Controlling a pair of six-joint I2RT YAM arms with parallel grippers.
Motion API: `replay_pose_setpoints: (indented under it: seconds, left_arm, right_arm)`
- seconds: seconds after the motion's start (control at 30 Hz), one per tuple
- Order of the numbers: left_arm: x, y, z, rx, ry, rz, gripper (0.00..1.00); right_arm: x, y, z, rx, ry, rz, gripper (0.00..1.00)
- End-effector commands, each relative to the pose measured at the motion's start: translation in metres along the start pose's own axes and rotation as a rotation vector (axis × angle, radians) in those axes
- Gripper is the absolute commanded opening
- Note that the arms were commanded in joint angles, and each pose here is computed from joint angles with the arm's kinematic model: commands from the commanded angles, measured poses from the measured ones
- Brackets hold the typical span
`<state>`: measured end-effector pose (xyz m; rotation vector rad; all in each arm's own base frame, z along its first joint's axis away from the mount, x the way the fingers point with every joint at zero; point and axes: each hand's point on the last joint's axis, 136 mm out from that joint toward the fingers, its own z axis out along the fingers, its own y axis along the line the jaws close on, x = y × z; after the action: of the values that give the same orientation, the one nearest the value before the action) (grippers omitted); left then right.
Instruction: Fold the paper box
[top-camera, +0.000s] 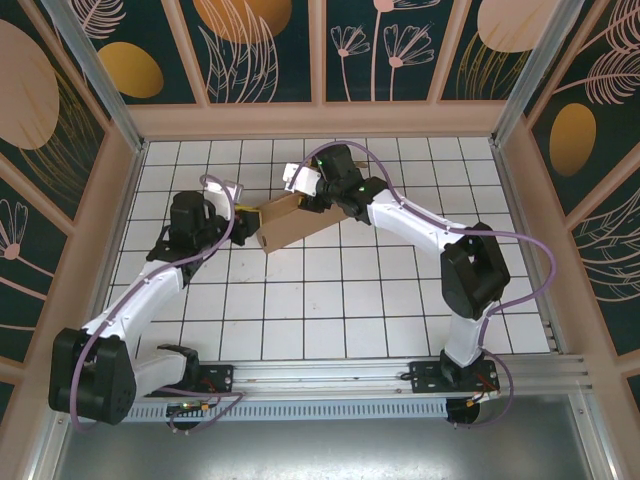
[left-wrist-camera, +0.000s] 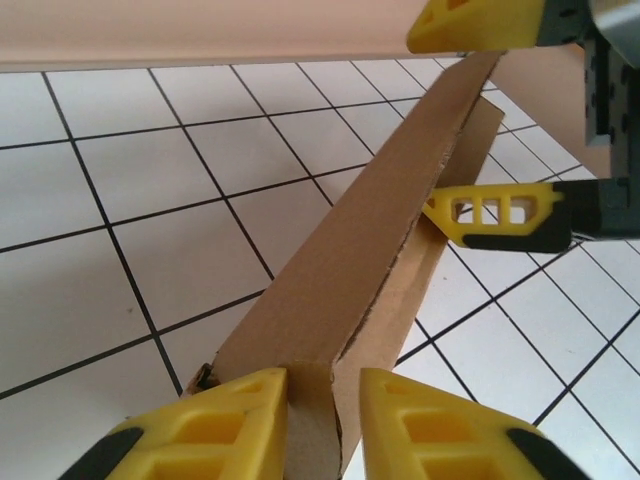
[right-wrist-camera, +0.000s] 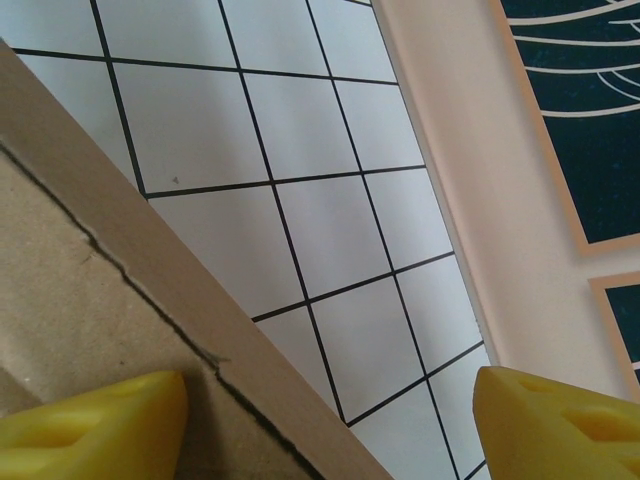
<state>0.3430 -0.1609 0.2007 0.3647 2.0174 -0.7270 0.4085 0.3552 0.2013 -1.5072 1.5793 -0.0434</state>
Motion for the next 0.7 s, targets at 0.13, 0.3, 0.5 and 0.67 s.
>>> replay_pose_setpoints:
  seconds: [0.13,0.3,0.5,0.67]
  left_arm:
    - [-0.026,-0.010,0.012,0.033,-0.028,-0.063,0.23]
    - [-0.032,-0.011,0.015,0.050,-0.050,-0.108,0.24]
    - [-0.035,-0.008,0.024,0.055,-0.051,-0.154,0.25]
    - [-0.035,-0.011,0.029,0.083,-0.029,-0.156,0.20]
  right_arm:
    - [0.025,0.058,0.020,-0.200,0.074,0.032,0.76]
    - [0.025,0.057,0.020,-0.218,0.075,0.042,0.76]
    - [0.030,0.056,0.024,-0.246,0.075,0.071,0.76]
    - [0.028,0.060,0.018,-0.292,0.055,0.097,0.76]
